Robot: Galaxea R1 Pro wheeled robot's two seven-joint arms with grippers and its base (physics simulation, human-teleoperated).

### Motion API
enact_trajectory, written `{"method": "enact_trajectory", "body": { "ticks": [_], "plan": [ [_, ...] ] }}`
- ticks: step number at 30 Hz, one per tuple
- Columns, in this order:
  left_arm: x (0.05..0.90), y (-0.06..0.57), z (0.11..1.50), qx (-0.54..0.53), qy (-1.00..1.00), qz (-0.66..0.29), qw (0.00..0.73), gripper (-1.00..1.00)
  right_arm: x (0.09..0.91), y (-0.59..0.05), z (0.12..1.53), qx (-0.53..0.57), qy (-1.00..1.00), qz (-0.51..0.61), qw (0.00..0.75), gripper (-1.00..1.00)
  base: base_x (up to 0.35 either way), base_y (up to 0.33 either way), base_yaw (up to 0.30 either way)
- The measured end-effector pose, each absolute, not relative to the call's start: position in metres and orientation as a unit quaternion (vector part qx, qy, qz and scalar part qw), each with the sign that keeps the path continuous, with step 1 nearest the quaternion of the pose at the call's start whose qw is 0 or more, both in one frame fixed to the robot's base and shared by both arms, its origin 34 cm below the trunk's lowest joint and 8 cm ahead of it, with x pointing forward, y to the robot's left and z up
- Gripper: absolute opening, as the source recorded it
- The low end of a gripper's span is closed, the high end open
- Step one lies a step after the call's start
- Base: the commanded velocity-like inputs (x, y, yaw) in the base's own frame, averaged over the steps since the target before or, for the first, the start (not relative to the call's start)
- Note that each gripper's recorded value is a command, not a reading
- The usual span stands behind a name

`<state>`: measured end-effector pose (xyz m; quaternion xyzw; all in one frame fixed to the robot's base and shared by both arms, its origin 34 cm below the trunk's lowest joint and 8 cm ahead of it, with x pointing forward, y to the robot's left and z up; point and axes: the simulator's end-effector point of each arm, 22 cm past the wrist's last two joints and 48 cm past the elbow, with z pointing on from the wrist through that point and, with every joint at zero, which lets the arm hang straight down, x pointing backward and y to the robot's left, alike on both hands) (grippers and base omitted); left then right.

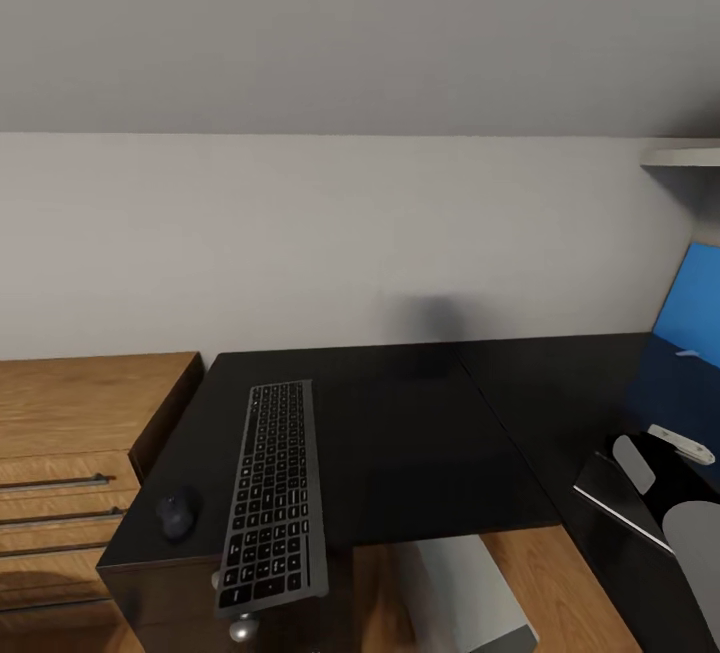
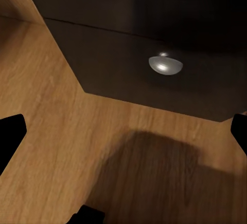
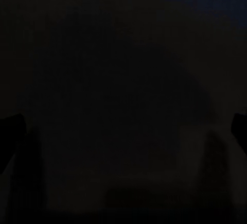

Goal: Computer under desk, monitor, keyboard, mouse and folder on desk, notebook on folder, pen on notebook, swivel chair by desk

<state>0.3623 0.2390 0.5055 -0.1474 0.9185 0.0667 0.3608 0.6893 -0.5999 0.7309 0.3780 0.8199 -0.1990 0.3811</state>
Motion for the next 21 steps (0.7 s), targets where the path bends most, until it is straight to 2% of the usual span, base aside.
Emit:
{"method": "enact_trajectory", "body": {
  "ticks": [21],
  "plan": [
    [0.361, 0.2409, 0.5041, -0.146, 0.919, 0.068, 0.359, 1.0, 0.6896, -0.5986, 0.7303, 0.376, 0.821, -0.2, 0.38, 1.0, -0.002, 0.0, 0.0]
  ]
}}
